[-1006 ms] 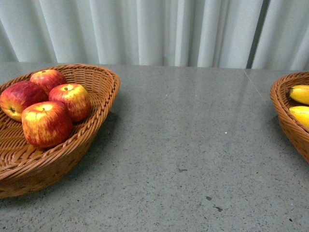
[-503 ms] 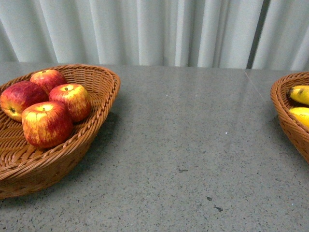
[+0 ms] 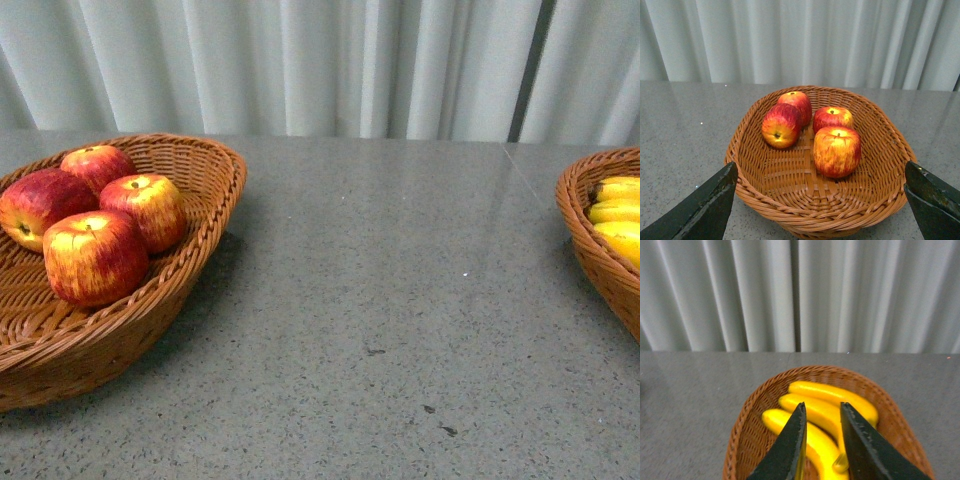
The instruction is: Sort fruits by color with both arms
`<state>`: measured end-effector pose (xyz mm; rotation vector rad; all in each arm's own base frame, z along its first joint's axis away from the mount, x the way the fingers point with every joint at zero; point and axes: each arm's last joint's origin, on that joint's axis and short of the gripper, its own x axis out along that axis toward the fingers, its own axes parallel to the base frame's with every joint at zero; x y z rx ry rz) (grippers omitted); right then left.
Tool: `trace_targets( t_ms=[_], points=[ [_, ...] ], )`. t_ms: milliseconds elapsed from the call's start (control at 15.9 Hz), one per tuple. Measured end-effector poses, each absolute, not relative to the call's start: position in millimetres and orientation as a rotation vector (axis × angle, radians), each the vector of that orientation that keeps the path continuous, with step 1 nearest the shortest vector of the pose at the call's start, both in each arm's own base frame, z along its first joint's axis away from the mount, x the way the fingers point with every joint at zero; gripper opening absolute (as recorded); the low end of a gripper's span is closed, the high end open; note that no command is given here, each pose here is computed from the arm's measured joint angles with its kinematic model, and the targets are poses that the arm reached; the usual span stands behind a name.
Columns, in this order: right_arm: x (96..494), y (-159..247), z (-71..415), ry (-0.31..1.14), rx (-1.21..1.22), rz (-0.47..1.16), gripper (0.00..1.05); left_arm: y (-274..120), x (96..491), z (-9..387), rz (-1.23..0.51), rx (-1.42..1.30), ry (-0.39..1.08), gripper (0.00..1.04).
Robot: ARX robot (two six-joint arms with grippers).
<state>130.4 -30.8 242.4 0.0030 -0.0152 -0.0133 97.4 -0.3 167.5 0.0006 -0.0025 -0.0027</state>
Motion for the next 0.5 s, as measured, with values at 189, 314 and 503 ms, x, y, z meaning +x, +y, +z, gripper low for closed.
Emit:
trace_targets(
  t_ms=[189,314,503],
  points=[
    [119.6,-12.6,205.2,-0.006,0.002,0.004,0.02,-0.3,97.4,167.5,-0.003,0.001,-0.002,0.98],
    [118.3,-10.8,199.7,0.002,0.003,0.005,0.02,-0.3,97.4,167.5,-0.003,0.001,-0.002,0.98],
    [117.4,-8.7,196.0,0.009,0.004,-0.013,0.02,-0.3,97.4,167.5,-0.003,0.001,-0.002,0.98]
  ],
)
